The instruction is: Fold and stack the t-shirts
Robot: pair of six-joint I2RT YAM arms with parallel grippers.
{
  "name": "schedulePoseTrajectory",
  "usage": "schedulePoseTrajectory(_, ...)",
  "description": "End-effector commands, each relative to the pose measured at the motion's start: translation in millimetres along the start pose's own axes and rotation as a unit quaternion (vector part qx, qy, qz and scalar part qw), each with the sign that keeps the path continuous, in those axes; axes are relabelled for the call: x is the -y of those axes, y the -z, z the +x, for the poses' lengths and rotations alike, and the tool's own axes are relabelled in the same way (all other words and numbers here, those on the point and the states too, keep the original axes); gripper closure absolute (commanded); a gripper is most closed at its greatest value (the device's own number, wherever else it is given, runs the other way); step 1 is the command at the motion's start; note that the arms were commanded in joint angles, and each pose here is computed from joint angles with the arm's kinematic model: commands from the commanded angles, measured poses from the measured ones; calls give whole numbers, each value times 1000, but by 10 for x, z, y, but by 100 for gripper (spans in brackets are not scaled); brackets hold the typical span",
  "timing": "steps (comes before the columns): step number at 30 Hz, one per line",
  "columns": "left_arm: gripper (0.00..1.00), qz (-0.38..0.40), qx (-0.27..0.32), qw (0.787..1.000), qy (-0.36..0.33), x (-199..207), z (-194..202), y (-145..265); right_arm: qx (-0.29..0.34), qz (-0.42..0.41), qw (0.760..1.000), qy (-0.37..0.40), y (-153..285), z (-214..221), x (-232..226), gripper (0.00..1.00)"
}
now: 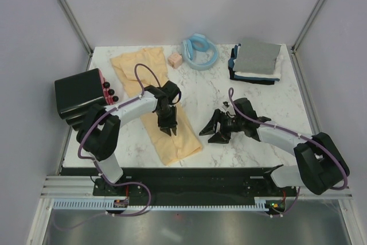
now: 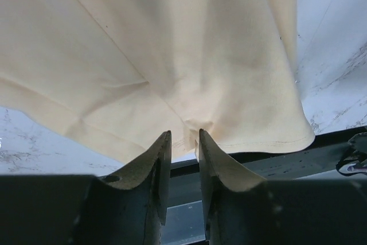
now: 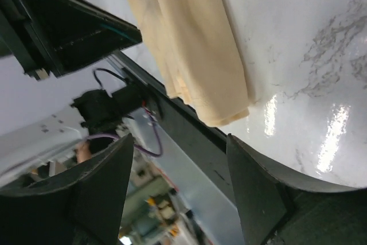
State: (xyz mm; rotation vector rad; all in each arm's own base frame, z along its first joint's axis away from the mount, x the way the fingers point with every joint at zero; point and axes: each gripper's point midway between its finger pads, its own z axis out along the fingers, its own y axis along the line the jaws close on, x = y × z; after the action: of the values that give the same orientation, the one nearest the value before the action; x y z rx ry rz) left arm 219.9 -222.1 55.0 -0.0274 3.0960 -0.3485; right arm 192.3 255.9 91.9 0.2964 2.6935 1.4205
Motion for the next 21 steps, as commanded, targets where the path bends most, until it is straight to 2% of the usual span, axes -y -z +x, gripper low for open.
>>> schedulePoseTrajectory(1, 68, 12, 39, 998, -38, 50, -176, 117, 37, -63, 990, -119, 14, -99, -159, 27)
schedulePoseTrajectory(5, 68, 12, 47, 998, -46, 5, -188, 184, 55, -31, 985, -162, 62, -56, -34, 28)
schedulePoseTrajectory(6, 68, 13, 49, 998, -46, -9, -198, 197, 60, -45, 983, -169, 94, -50, -66, 28)
schedulePoseTrajectory(7, 68, 14, 49, 997, -49, -17, -197, 207, 64, -61, 971, -223, 112, -54, -104, 28)
schedulePoseTrajectory(8, 68, 13, 49, 997, -53, -29, -196, 201, 77, -59, 962, -257, 87, 0, 74, 29)
schedulePoseTrajectory(9, 68, 11, 48, 997, -51, -55, -201, 201, 94, -107, 955, -259, 165, -49, -84, 29)
schedulePoseTrajectory(11, 68, 10, 45, 997, -55, -81, -187, 187, 108, -127, 926, -338, 192, -35, 38, 29)
schedulePoseTrajectory(12, 69, 12, 45, 997, -55, -89, -194, 190, 120, -152, 921, -339, 236, -62, -36, 29)
schedulePoseTrajectory(15, 69, 11, 43, 997, -60, -134, -183, 193, 142, -118, 911, -368, 201, -39, 101, 30)
schedulePoseTrajectory(17, 69, 10, 46, 997, -67, -161, -190, 207, 152, -119, 921, -339, 216, -79, -3, 30)
schedulePoseTrajectory(19, 69, 9, 51, 996, -68, -189, -213, 219, 138, -81, 935, -317, 138, -52, 21, 29)
schedulePoseTrajectory(21, 69, 7, 48, 996, -69, -221, -219, 205, 120, -32, 958, -260, 7, -40, 67, 29)
